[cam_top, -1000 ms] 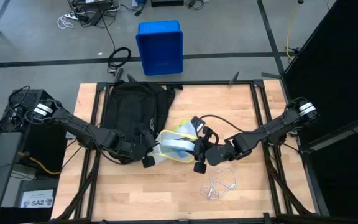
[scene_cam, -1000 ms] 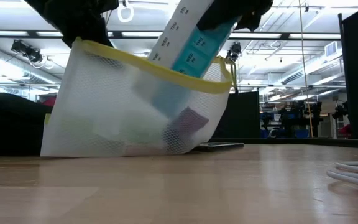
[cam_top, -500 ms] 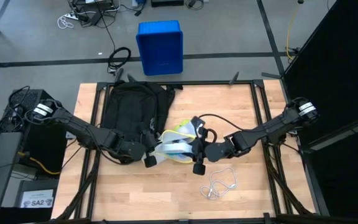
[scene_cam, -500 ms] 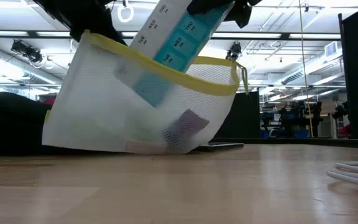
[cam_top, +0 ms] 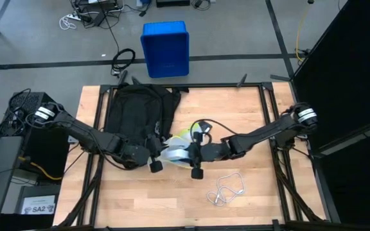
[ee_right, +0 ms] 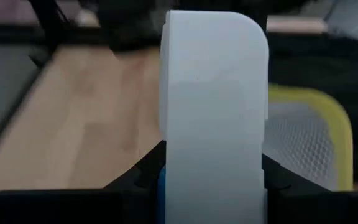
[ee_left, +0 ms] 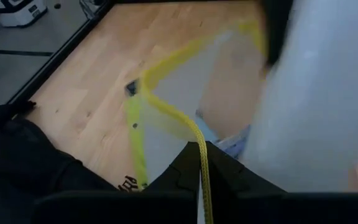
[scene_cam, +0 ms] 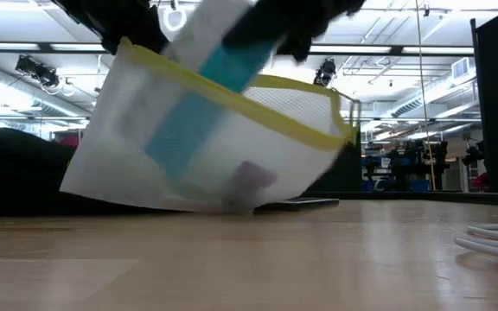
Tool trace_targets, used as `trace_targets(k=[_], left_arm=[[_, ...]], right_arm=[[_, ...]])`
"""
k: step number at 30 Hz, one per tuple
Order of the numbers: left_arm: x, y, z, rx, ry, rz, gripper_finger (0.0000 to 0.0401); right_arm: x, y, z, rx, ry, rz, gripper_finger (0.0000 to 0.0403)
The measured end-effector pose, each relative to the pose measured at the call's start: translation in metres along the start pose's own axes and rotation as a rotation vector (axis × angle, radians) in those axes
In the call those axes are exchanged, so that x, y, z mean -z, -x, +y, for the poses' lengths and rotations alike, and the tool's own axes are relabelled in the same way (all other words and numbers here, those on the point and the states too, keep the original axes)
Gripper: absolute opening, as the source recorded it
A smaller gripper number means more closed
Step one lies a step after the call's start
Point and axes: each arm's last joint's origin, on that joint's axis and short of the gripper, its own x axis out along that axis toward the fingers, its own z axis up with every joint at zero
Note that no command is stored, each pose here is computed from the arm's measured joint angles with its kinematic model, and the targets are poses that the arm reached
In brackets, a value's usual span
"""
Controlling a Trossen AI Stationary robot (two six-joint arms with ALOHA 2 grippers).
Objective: Unpack backpack
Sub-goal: Put the medicine organizer into the zip lock bag, then close the zip lock bag
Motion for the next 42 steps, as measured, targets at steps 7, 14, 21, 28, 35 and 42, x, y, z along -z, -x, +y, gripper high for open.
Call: trace_targets(k=[7, 14, 21, 28, 35, 42], left_arm=[[0.0, 0.0, 0.0, -0.003, -0.008, 0.003, 0.0], [0.002, 0.0, 0.001, -0.004, -0.018, 0.019, 0.0], [0.002, 0.0, 0.001, -0.004, -0.019, 0.023, 0.0], [0.002, 0.0, 0.001, -0.005, -0.02, 0.024, 0.0], [0.002, 0.0, 0.001, -0.005, -0.019, 0.025, 0.0], [0.003, 0.0, 0.001, -0.007, -0.007, 0.029, 0.0]], right_arm=[[0.008, -0.011, -0.007, 0.037, 0.05, 0.04, 0.0175], [-0.01, 0.013, -0.009, 0.138, 0.05, -0.04, 0.0324], [-0.023, 0.043, -0.003, 0.164, 0.069, -0.086, 0.0341], [-0.003, 0.051, 0.004, 0.177, 0.024, 0.089, 0.0299], [0.018, 0.061, 0.013, 0.199, -0.112, 0.249, 0.026], [0.029, 0.073, 0.032, 0.154, -0.204, 0.314, 0.0239]])
